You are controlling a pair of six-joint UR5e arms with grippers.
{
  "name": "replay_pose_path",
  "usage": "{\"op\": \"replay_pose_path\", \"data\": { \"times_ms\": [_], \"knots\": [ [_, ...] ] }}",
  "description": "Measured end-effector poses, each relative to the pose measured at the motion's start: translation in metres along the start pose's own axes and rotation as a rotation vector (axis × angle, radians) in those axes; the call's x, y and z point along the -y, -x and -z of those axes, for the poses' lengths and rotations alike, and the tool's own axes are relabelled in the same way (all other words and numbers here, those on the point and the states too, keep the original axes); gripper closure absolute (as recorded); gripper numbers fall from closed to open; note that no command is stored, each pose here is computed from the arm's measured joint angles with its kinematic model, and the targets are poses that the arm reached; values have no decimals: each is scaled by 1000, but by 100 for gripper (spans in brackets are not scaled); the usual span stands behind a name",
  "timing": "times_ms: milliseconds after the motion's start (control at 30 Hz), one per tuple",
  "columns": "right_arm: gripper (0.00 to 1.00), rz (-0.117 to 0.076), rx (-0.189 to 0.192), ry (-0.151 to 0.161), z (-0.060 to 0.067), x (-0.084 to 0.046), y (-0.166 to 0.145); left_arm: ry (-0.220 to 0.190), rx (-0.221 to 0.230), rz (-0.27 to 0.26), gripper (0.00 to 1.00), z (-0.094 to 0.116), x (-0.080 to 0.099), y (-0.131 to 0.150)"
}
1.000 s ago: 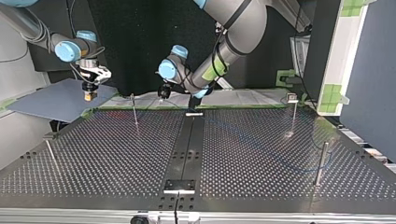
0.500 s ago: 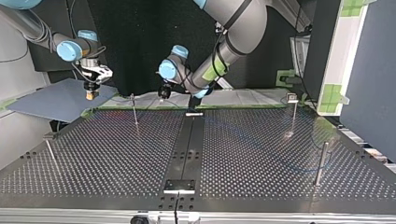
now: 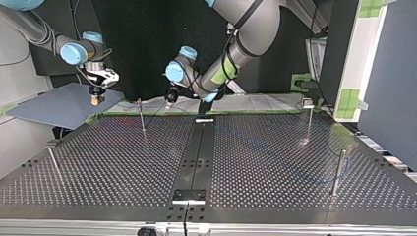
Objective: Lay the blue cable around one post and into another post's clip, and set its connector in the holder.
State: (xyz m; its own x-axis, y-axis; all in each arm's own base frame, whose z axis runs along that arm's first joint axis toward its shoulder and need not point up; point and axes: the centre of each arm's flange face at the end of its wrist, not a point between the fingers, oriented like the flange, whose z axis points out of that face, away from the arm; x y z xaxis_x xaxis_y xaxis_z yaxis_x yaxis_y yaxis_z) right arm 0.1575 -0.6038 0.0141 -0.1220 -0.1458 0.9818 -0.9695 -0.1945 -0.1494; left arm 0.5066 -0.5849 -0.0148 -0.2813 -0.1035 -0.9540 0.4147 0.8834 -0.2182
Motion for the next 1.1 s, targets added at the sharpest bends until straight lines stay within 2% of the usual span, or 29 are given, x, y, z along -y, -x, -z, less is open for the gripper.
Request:
{"op": "replay_pose_path", "data": {
  "times_ms": [200,433,567,700,867,1100],
  "knots": [
    [100,0,0,0,-1,0,-1,-17,-1,-54,0,2,6,0],
    [100,0,1,-1,-1,1,-1,-98,-15,-125,0,11,32,-8],
    [100,0,1,-3,-1,1,-1,-131,-17,-154,0,16,46,-12],
    [100,-2,3,-9,-1,2,-1,-151,-12,-152,0,19,58,-13],
    [100,-5,3,-11,-1,2,-1,-171,3,-115,0,20,72,-9],
    [100,-7,8,-24,-1,3,0,-170,1,-100,0,23,81,-9]
  ]
}}
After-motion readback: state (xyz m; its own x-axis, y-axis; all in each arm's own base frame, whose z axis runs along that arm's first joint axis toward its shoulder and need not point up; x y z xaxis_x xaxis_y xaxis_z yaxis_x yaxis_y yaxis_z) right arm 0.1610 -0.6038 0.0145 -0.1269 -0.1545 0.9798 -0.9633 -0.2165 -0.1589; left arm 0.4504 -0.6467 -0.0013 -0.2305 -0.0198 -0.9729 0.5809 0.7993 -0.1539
